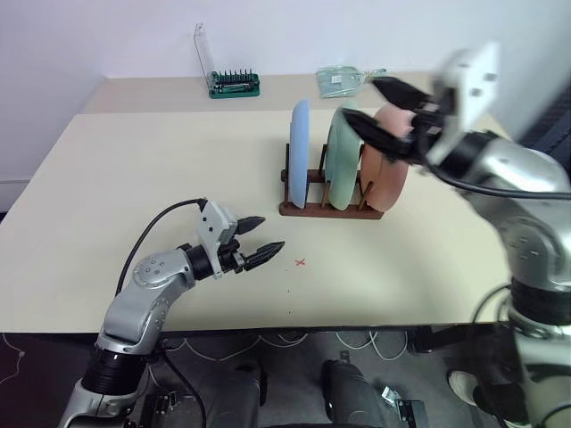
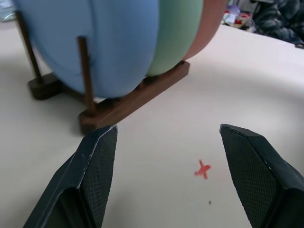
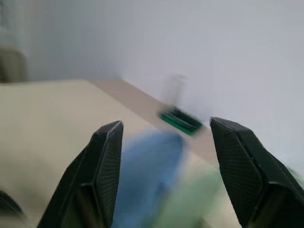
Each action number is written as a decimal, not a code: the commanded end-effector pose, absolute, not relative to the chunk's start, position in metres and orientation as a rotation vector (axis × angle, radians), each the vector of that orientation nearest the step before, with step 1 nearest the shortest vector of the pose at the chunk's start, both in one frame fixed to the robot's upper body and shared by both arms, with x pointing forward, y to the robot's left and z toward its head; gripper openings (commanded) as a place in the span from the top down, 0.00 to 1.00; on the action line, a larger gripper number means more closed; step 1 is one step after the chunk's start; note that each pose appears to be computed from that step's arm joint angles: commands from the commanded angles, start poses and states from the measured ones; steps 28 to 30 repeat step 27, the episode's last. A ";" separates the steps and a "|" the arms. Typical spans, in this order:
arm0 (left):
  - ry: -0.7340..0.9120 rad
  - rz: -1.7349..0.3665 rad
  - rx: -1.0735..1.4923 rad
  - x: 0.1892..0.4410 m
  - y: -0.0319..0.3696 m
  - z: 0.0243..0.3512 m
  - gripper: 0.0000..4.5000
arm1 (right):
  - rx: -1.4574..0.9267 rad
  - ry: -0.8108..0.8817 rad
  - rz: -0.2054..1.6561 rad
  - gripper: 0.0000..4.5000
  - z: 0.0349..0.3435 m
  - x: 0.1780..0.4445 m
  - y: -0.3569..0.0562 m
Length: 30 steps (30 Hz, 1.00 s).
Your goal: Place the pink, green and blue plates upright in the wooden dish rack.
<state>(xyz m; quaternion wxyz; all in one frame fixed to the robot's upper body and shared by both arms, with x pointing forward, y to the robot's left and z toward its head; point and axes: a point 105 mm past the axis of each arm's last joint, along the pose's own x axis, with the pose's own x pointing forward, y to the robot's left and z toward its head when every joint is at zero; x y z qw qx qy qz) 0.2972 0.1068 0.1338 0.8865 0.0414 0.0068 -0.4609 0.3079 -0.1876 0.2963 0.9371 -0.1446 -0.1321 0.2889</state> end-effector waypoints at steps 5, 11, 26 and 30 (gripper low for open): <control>0.027 -0.813 0.160 0.312 0.157 0.133 0.21 | -0.321 0.009 0.536 0.35 0.217 0.275 -0.267; 0.040 -0.644 0.181 0.323 0.202 0.121 0.21 | -0.301 0.106 0.426 0.35 0.159 0.288 -0.287; 0.020 -0.561 0.174 0.313 0.217 0.120 0.21 | -0.341 0.056 0.421 0.35 0.141 0.311 -0.297; 0.021 -0.559 0.177 0.313 0.217 0.120 0.21 | -0.345 0.049 0.415 0.35 0.142 0.314 -0.298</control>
